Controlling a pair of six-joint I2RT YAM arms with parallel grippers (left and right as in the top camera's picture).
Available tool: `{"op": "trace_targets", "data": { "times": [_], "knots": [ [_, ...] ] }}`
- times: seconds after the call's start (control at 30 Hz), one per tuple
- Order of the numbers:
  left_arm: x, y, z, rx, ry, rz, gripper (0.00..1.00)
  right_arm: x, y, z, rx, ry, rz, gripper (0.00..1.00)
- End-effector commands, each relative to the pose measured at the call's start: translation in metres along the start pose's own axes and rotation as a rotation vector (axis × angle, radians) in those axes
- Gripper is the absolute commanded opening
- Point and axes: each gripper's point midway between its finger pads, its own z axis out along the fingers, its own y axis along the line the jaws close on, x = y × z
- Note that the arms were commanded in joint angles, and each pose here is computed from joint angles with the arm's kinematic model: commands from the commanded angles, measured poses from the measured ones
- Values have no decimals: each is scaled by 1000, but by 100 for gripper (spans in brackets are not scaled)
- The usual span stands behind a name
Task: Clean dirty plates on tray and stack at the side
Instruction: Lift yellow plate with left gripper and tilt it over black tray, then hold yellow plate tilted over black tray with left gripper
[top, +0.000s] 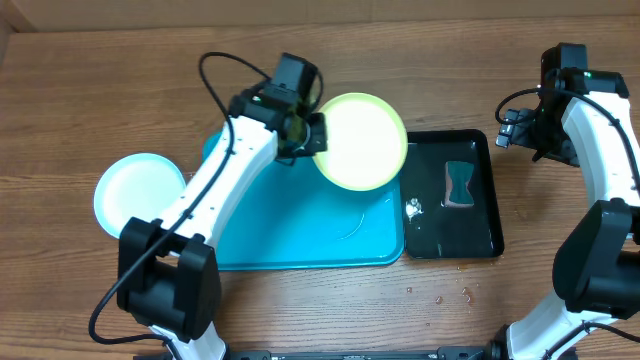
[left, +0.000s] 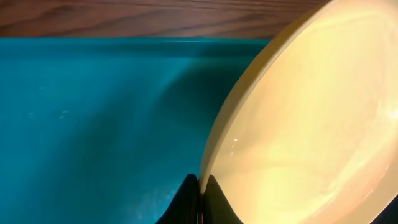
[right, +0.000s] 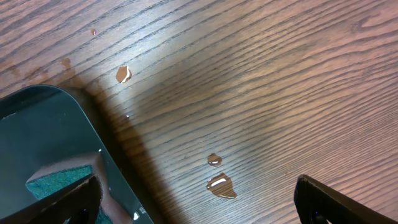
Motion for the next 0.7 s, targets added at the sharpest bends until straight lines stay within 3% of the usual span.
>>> {"op": "trace_targets", "data": {
  "times": [0.0, 0.67],
  "knots": [
    [-5, -31, -8, 60, -41, 59, 4, -6, -4, -8, 1, -30, 18, 100],
    [7, -112, -24, -120, -302, 315, 4, -6, -4, -8, 1, -30, 18, 100]
  ]
}}
